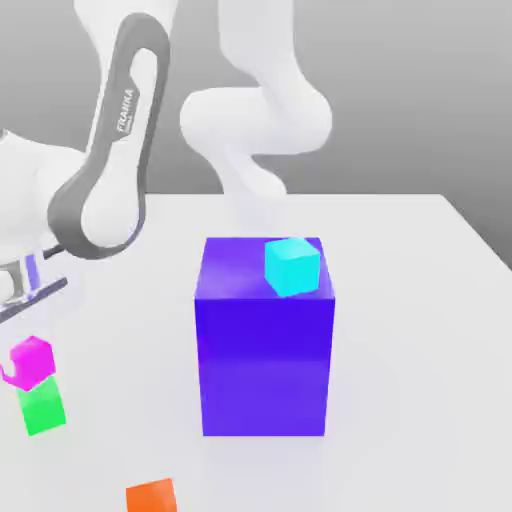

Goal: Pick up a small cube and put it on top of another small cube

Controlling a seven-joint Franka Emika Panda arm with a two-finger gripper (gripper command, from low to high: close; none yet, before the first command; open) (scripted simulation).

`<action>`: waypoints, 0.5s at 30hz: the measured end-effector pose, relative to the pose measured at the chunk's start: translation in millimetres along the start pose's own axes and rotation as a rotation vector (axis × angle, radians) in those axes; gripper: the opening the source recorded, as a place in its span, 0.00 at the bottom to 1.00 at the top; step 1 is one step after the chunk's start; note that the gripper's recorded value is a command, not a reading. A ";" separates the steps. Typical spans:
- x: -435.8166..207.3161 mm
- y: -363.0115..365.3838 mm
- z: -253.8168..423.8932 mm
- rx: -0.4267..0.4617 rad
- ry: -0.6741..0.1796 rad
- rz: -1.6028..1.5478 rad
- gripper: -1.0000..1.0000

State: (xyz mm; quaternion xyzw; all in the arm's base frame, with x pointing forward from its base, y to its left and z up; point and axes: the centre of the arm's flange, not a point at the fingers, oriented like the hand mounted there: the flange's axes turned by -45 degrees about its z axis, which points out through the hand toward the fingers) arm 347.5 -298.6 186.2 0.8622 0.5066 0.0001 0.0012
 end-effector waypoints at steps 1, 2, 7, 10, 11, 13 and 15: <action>-0.3 -1.0 5.9 0.002 0.001 0.001 1.00; -0.3 -1.0 5.9 0.002 0.001 0.001 1.00; -0.6 -1.4 8.9 0.002 0.001 0.002 1.00; -0.3 1.1 -8.3 -0.004 -0.002 0.000 1.00; -0.2 1.8 -16.2 -0.005 -0.003 -0.001 1.00; -0.1 2.1 -31.5 -0.006 -0.003 -0.001 1.00; -0.2 1.0 -44.9 -0.004 -0.001 0.000 1.00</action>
